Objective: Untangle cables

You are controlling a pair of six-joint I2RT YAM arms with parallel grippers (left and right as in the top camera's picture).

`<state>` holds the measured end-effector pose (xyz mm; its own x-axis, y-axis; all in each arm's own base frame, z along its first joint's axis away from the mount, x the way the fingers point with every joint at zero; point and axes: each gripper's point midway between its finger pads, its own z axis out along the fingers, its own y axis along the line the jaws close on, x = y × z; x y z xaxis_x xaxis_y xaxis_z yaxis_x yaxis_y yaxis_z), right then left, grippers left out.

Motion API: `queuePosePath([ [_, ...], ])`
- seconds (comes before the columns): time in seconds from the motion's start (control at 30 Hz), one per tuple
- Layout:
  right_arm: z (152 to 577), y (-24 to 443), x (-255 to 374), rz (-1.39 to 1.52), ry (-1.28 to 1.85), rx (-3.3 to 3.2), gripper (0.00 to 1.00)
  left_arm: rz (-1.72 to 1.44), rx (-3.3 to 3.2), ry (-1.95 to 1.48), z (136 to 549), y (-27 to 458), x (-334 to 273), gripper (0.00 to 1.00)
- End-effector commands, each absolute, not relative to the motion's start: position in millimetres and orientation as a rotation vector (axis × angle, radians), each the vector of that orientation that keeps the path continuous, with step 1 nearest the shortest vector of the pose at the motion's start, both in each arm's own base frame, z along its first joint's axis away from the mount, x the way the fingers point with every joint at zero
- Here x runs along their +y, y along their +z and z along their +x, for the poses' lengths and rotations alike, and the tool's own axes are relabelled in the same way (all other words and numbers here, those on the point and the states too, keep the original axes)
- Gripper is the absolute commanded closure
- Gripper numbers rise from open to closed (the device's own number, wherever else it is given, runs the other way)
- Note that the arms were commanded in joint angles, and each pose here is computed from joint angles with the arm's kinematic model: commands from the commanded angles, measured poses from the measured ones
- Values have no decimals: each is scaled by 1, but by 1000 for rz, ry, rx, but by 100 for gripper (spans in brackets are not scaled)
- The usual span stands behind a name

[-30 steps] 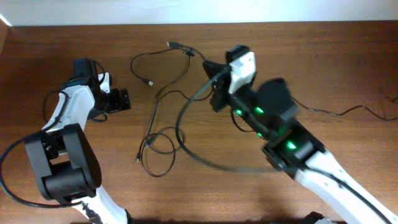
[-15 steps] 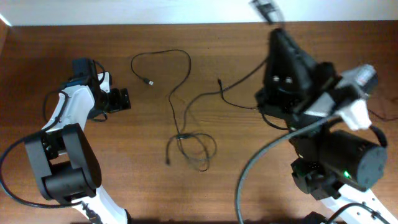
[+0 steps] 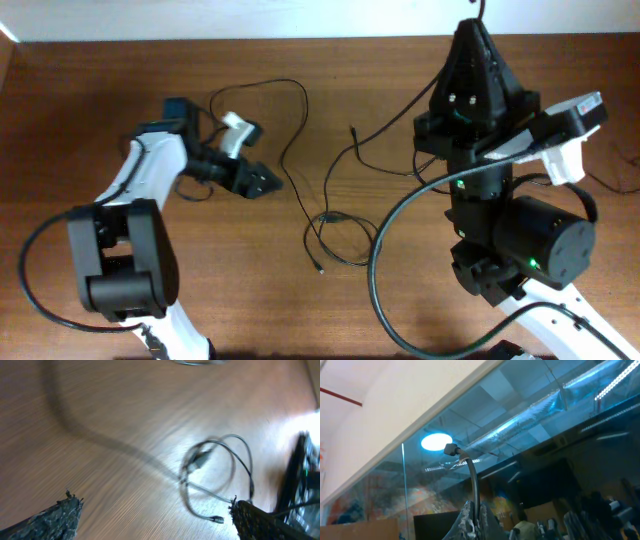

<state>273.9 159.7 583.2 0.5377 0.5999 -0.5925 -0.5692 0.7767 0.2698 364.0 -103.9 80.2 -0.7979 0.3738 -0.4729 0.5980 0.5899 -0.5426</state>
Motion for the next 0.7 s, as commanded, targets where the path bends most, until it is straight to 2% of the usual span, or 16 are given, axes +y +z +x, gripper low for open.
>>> queuePosePath([
  [0.0, 279, 583, 154, 77, 683, 723, 96, 1141, 2264, -1053, 356, 91, -144, 1],
  [0.13, 288, 582, 139, 97, 630, 724, 96, 1254, 2172, -1079, 348, 95, -167, 1],
  [0.3, 302, 579, 108, 186, 544, 731, 96, 1254, 1971, -1205, 345, 124, -183, 1],
  [0.53, 302, 579, 107, 195, 558, 730, 96, 1302, 1789, -1251, 332, 165, -204, 1],
  [0.67, 303, 578, 104, 209, 550, 731, 96, 1374, 1746, -1294, 313, 171, -227, 1],
])
